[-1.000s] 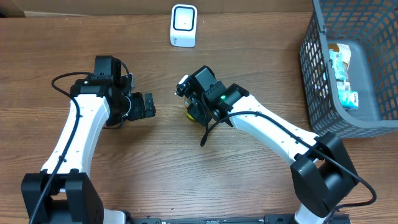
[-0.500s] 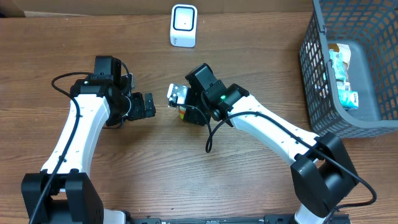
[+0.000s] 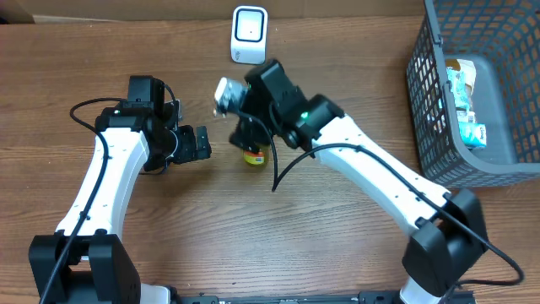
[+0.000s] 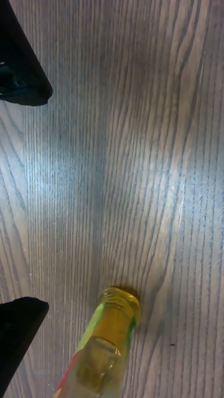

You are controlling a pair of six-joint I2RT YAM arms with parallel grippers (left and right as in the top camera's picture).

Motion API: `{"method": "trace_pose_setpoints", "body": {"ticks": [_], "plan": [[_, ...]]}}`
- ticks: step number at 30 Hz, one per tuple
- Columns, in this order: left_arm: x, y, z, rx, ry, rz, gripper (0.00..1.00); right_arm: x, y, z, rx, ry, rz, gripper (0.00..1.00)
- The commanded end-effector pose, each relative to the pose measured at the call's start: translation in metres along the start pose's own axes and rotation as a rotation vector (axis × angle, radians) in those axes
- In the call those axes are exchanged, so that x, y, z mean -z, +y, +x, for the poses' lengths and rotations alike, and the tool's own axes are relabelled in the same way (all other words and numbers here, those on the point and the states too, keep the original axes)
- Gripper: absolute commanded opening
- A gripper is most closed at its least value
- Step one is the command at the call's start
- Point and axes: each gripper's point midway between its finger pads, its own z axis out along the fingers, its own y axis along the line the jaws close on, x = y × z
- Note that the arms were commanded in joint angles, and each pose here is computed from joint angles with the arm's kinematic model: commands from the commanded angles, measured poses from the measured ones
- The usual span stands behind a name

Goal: Scan the item barcode
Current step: 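Set the bottle upright on the table, release, and retract the right gripper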

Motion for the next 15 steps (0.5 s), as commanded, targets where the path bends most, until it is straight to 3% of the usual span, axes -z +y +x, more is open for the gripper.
{"method": "trace_pose_setpoints", "body": {"ticks": [1, 5, 10, 15], "plan": [[0.002, 0.0, -0.005, 0.005, -0.011, -0.004, 1.0, 0.048, -0.017, -0.037, -0.133, -0.107, 0.045, 1.0], [0.003, -0.004, -0.024, -0.01, -0.088, 0.012, 1.0, 0.08, -0.04, -0.035, -0.331, -0.125, 0.079, 1.0], [0.006, -0.015, -0.045, -0.066, -0.177, 0.061, 1.0, 0.117, -0.084, 0.01, -0.613, -0.078, 0.159, 1.0], [0.014, -0.048, -0.051, -0.529, -0.249, 0.198, 1.0, 0.145, -0.118, 0.08, -0.8, 0.05, 0.22, 1.0]]}}
